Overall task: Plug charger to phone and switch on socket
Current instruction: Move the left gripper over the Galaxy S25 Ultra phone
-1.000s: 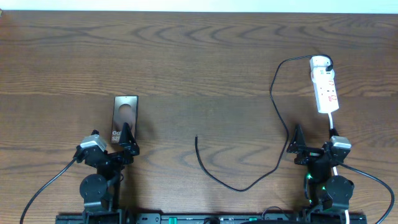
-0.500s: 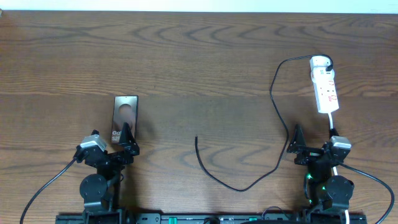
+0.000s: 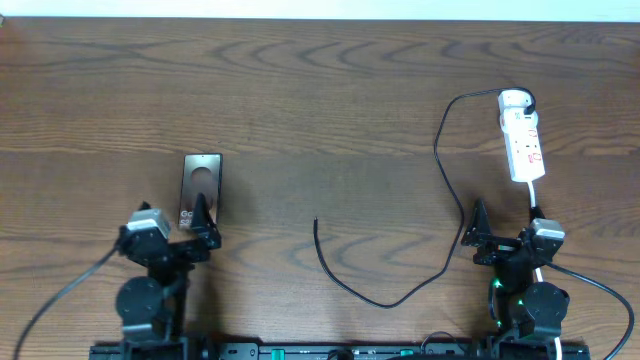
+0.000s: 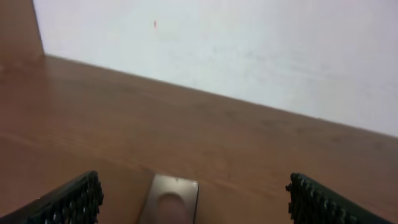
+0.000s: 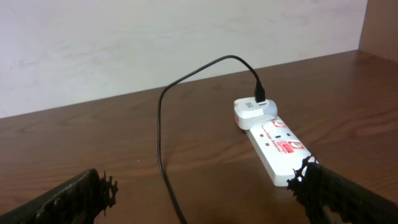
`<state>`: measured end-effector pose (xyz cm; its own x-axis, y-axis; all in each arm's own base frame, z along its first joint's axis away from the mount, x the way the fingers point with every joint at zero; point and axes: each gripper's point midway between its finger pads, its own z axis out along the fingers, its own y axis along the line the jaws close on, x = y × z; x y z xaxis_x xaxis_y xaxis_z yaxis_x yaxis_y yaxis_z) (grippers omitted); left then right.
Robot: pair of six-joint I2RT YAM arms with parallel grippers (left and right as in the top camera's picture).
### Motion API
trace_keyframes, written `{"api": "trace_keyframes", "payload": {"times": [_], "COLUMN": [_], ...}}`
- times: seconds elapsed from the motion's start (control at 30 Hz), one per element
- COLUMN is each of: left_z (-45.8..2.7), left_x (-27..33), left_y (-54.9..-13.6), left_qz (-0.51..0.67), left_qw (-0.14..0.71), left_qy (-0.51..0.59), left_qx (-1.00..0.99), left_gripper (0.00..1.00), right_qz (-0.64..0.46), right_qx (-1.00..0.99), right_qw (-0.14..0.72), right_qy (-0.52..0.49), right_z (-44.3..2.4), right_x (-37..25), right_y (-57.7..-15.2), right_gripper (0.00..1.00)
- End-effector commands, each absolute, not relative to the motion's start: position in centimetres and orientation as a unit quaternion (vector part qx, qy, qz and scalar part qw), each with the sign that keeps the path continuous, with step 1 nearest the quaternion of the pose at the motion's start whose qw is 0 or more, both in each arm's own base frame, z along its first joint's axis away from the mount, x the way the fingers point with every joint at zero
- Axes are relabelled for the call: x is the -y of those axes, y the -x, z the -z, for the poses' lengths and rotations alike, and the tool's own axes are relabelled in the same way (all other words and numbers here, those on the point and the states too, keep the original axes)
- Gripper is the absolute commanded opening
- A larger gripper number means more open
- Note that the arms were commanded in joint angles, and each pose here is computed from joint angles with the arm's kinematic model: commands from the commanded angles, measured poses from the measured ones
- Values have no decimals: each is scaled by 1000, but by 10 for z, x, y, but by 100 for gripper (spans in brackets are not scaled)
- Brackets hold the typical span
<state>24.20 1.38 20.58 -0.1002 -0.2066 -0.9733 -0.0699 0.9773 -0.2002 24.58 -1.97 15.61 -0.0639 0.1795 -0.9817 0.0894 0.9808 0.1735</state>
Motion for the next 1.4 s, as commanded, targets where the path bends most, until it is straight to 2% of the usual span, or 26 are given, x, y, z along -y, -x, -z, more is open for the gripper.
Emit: {"api": "trace_keyframes", "payload": {"times": [0.0, 0.23, 0.37, 0.5, 0.67, 1.0, 1.03, 1.07, 1.1, 1.13, 1.17, 1.2, 1.23, 1.37], "left_z": [-274, -334, -334, -306, -242, -157, -152, -147, -143, -139, -136, -133, -130, -118], "left_x": [-13, -10, -10, -11, -12, -14, -15, -16, -16, -16, -16, -16, -16, -15], "left_y": [-247, -293, -322, -340, -352, -371, -372, -372, -372, -372, -373, -373, -373, -368], "left_qz": [23, 39, 48, 48, 45, 45, 42, 42, 42, 42, 42, 42, 42, 41], "left_qw": [666, 524, 416, 317, 194, 68, 60, 54, 48, 42, 38, 34, 30, 12], "left_qy": [57, 58, 64, 69, 66, 74, 74, 75, 75, 75, 75, 76, 75, 48], "left_qx": [-743, -849, -906, -945, -978, -994, -995, -995, -995, -995, -996, -996, -996, -998], "left_gripper": [93, 93, 93, 93, 93, 93, 90, 75, 65, 61, 62, 92, 99, 98], "right_qz": [-24, -24, -24, -24, -24, -24, -24, -24, -24, -24, -24, -24, -24, -24], "right_qx": [-729, -729, -729, -729, -729, -729, -729, -729, -729, -729, -729, -729, -729, -729], "right_qw": [678, 678, 678, 678, 678, 678, 678, 678, 678, 678, 678, 678, 678, 678], "right_qy": [-91, -91, -91, -91, -91, -91, -91, -91, -91, -91, -91, -91, -91, -91], "right_z": [-156, -156, -156, -156, -156, -156, -156, -156, -156, -156, -156, -156, -156, -156], "right_x": [22, 22, 22, 22, 22, 22, 22, 22, 22, 22, 22, 22, 22, 22], "right_y": [-245, -245, -245, -245, -245, -245, -245, -245, -245, -245, -245, -245, -245, -245], "right_gripper": [99, 99, 99, 99, 99, 99, 99, 99, 99, 99, 99, 99, 99, 99]}}
